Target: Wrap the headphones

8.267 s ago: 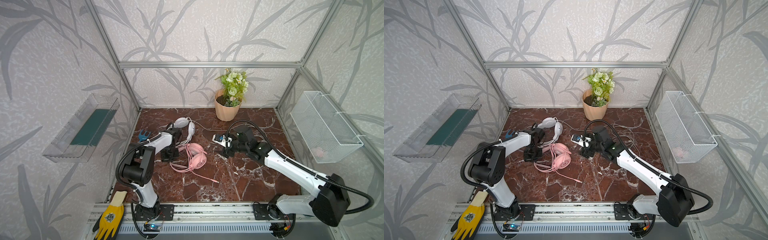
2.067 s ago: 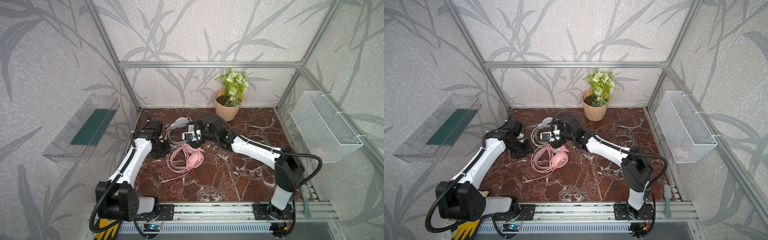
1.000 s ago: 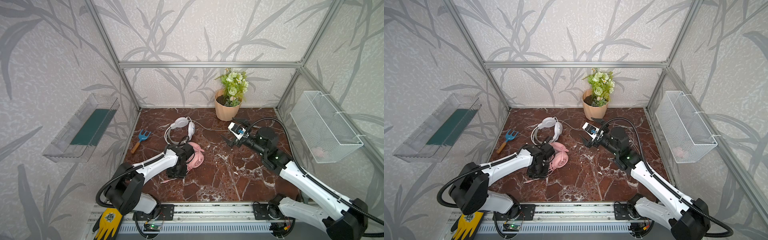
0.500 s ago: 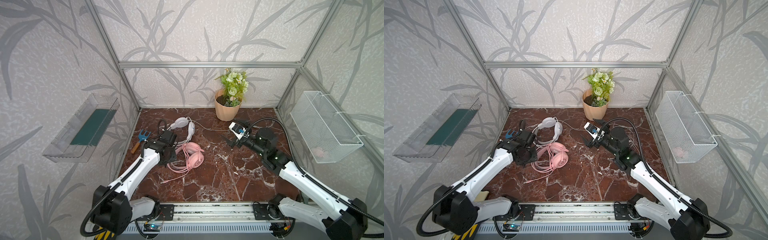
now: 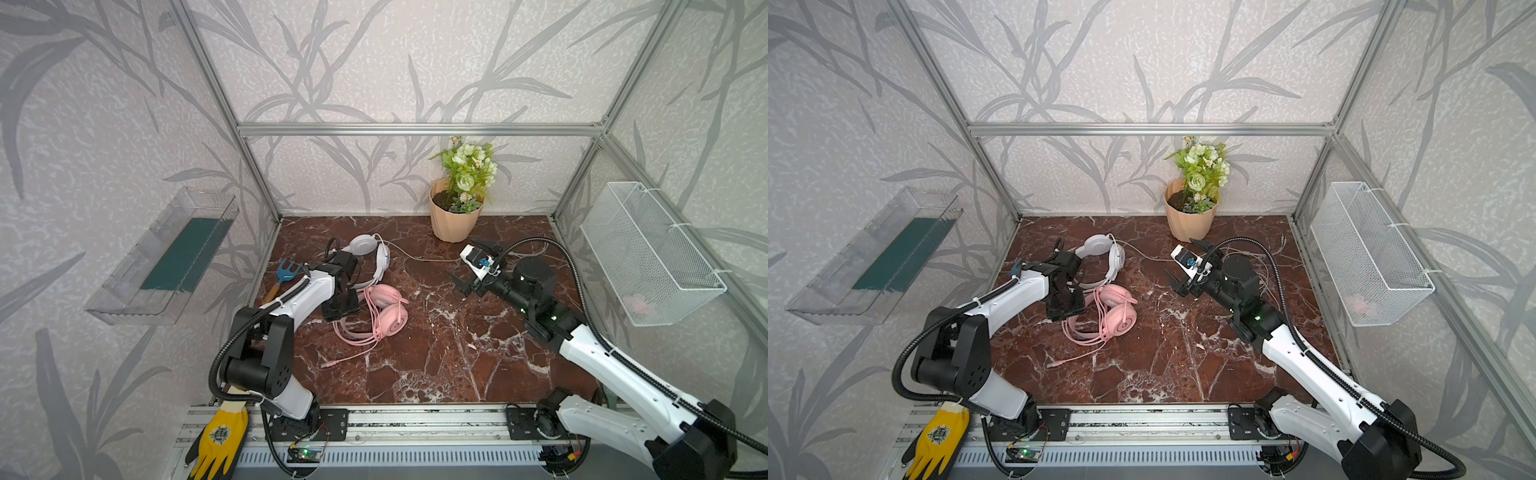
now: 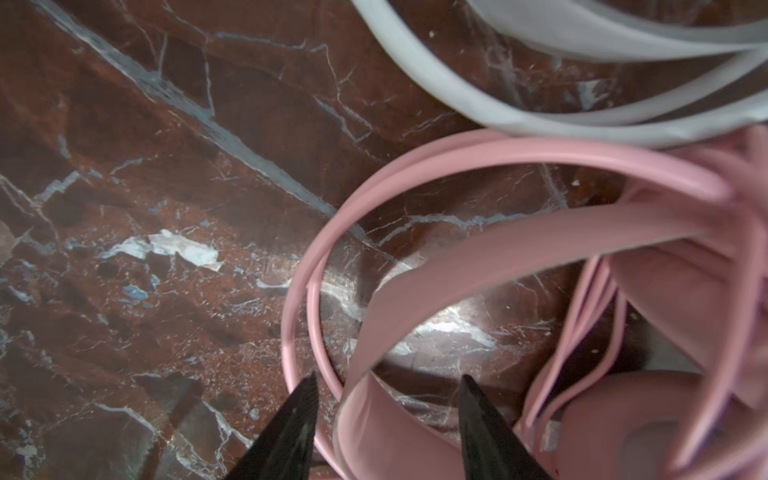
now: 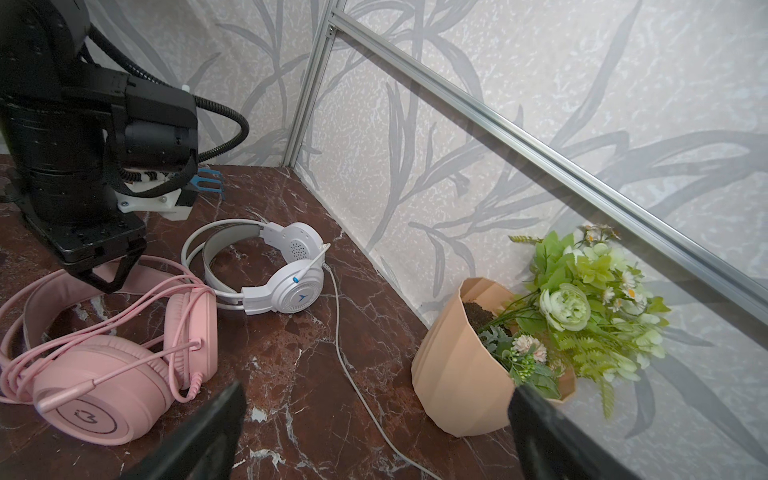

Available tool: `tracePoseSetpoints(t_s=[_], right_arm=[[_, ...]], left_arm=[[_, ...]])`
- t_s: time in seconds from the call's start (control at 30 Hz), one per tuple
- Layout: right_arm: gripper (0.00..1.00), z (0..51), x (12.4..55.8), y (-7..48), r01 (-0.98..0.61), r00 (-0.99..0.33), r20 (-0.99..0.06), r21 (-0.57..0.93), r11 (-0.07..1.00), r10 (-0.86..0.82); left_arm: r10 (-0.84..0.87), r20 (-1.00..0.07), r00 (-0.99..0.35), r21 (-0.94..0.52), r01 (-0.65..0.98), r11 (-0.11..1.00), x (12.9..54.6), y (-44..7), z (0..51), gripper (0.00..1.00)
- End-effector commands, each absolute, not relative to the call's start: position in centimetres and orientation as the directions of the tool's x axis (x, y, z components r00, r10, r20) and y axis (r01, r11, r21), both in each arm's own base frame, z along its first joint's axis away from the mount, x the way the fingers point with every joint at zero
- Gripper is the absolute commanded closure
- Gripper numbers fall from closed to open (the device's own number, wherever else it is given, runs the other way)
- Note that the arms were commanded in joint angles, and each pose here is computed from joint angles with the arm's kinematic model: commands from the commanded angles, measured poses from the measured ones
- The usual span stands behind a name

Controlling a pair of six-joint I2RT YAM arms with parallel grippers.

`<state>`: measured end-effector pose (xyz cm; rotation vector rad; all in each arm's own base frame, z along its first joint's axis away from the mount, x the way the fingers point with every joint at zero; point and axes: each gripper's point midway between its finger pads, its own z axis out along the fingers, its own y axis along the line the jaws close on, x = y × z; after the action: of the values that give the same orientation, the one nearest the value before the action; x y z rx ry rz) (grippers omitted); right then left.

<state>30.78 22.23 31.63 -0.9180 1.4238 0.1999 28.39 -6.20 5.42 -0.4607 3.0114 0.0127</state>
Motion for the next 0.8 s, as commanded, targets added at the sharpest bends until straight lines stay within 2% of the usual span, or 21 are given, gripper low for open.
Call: tracePoseSetpoints(t_s=[0.0, 0.43, 0.63, 0.77], right_arm=[[0.01, 32.4, 30.7, 21.6, -0.601, 0.209, -0.900, -0.427, 0.675, -0.383], [0.01, 31.9, 31.0, 21.0, -0.596, 0.200, -0.901, -0.424, 0.682, -0.386], [0.01, 31.5, 31.2, 20.9, -0.597, 0.188, -0.901, -0.421, 0.683, -0.391], [0.01, 31.4, 31.3, 20.9, -0.601, 0.187, -0.901, -0.420, 0.680, -0.391]], left_arm=[[-0.250, -0.044, -0.967, 0.098, -0.253, 0.963, 27.5, -4.7, 5.1, 0.47], [-0.161, 0.060, -0.985, 0.373, -0.128, 0.919, 26.5, 0.6, 5.0, 0.49], [-0.174, 0.062, -0.983, 0.389, -0.137, 0.911, 26.3, 1.9, 5.3, 0.49], [-0.192, 0.010, -0.981, 0.362, -0.176, 0.915, 27.0, 1.8, 6.5, 0.49]])
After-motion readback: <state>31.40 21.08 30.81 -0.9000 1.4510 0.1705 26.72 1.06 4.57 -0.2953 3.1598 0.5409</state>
